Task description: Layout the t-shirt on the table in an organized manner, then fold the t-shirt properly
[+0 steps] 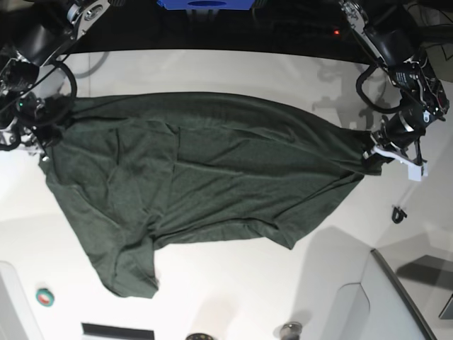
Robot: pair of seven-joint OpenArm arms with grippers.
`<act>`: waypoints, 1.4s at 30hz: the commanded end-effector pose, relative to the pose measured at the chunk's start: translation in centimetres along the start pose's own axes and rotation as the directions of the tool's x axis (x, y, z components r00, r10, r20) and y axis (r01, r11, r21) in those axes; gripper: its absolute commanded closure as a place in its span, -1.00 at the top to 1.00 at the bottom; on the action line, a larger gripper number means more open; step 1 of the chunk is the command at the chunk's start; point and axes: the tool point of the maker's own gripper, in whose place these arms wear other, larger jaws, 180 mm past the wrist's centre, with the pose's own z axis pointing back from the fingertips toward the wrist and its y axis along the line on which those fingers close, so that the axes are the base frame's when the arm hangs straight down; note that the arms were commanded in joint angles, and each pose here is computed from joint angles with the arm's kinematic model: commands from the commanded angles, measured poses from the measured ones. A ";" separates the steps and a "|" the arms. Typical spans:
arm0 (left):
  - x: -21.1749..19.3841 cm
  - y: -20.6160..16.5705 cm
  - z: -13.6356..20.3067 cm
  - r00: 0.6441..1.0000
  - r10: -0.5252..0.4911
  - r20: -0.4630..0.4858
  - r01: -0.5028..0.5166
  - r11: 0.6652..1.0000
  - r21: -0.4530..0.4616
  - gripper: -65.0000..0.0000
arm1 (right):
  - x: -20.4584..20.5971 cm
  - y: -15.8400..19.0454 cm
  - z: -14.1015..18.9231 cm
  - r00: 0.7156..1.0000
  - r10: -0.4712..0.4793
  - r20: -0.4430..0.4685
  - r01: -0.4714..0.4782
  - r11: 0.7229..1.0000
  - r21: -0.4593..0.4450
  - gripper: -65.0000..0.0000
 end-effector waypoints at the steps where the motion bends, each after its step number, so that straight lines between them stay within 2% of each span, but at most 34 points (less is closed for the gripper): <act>1: 1.7 0.1 0.1 0.999 0.000 0.044 0.000 1.000 -0.002 -1.00 | 1.2 0.7 0.5 1.000 0.010 0.028 -0.011 1.000 0.018 -0.16; 4: 1.0 0.5 -0.1 0.999 0.023 0.027 -0.023 1.000 0.004 -1.00 | 1.1 0.6 0.5 1.000 0.012 0.026 -0.012 1.000 0.016 -0.16; 5: 0.8 0.5 -0.1 0.999 0.026 0.023 -0.026 1.000 0.005 -0.88 | 1.0 0.4 0.5 0.999 0.022 0.024 -0.022 1.000 0.014 -0.16; 9: 0.6 0.7 0.1 0.999 0.026 0.022 -0.026 1.000 0.009 0.01 | 1.1 0.3 1.4 0.991 0.126 0.051 -0.127 0.992 0.021 -0.16; 11: 0.7 0.9 0.3 0.999 0.031 0.029 -0.031 0.999 0.010 0.32 | 1.2 0.1 2.1 0.979 0.192 0.072 -0.194 0.981 0.018 -0.16; 13: 0.5 1.2 0.9 0.999 0.016 0.031 -0.017 1.000 0.022 0.52 | 1.2 -0.1 3.2 0.958 0.269 0.096 -0.271 0.963 0.006 -0.16; 15: 0.8 1.4 2.3 0.998 -0.027 0.050 0.025 0.999 0.040 0.62 | 1.0 -0.8 4.3 0.932 0.345 0.107 -0.345 0.938 -0.019 -0.15; 18: 0.8 1.4 4.6 0.994 -0.069 0.080 0.065 0.997 0.046 0.63 | -0.1 -2.1 5.5 0.889 0.446 0.102 -0.444 0.895 -0.046 -0.15; 20: 0.5 1.0 6.2 0.991 -0.095 0.095 0.093 0.995 0.030 0.64 | -1.8 -2.6 5.2 0.877 0.475 0.073 -0.474 0.880 -0.032 -0.14; 23: -1.0 0.6 7.7 0.985 -0.156 0.072 0.157 0.988 0.000 0.63 | -3.9 -4.0 5.0 0.876 0.480 0.045 -0.480 0.877 -0.015 -0.14; 25: -2.4 0.8 8.0 0.986 -0.159 0.045 0.160 0.987 -0.004 0.62 | -4.7 -3.9 4.9 0.858 0.512 0.037 -0.513 0.858 0.003 -0.14; 28: -3.9 2.2 8.5 0.985 -0.169 0.035 0.168 0.985 0.038 0.61 | -5.7 -2.6 4.3 0.783 0.622 0.008 -0.622 0.782 0.045 -0.16; 30: -4.5 3.3 8.7 0.974 -0.224 0.029 0.221 0.971 0.089 0.53 | -6.8 -1.7 3.8 0.712 0.701 -0.034 -0.698 0.712 0.075 -0.16; 32: -5.7 4.5 9.0 0.967 -0.256 0.008 0.253 0.959 0.125 0.23 | -8.7 -0.1 3.1 0.619 0.783 -0.066 -0.773 0.621 0.130 -0.16; 34: -6.5 5.4 9.2 0.965 -0.262 -0.008 0.261 0.955 0.145 -0.18 | -11.1 2.3 2.7 0.509 0.860 -0.030 -0.841 0.504 0.198 -0.16; 35: -7.2 6.0 9.5 0.968 -0.249 -0.019 0.249 0.956 0.154 -0.36 | -12.3 3.2 2.7 0.469 0.883 -0.002 -0.862 0.459 0.217 -0.16; 36: -7.3 7.1 10.3 0.969 -0.246 -0.029 0.247 0.953 0.175 -0.53 | -13.5 4.2 2.7 0.441 0.897 0.025 -0.877 0.425 0.222 -0.16; 37: -7.5 8.1 10.8 0.972 -0.231 -0.036 0.233 0.952 0.196 -0.70 | -14.6 5.0 2.7 0.414 0.909 0.050 -0.893 0.396 0.212 -0.15; 39: -7.6 9.2 11.8 0.977 -0.209 -0.030 0.211 0.950 0.228 -0.99 | -16.5 6.5 2.4 0.343 0.935 0.094 -0.929 0.324 0.178 -0.15; 42: -7.4 10.5 12.8 0.981 -0.193 -0.019 0.191 0.944 0.270 -1.00 | -19.1 8.2 1.8 0.198 0.971 0.137 -0.975 0.181 0.130 -0.15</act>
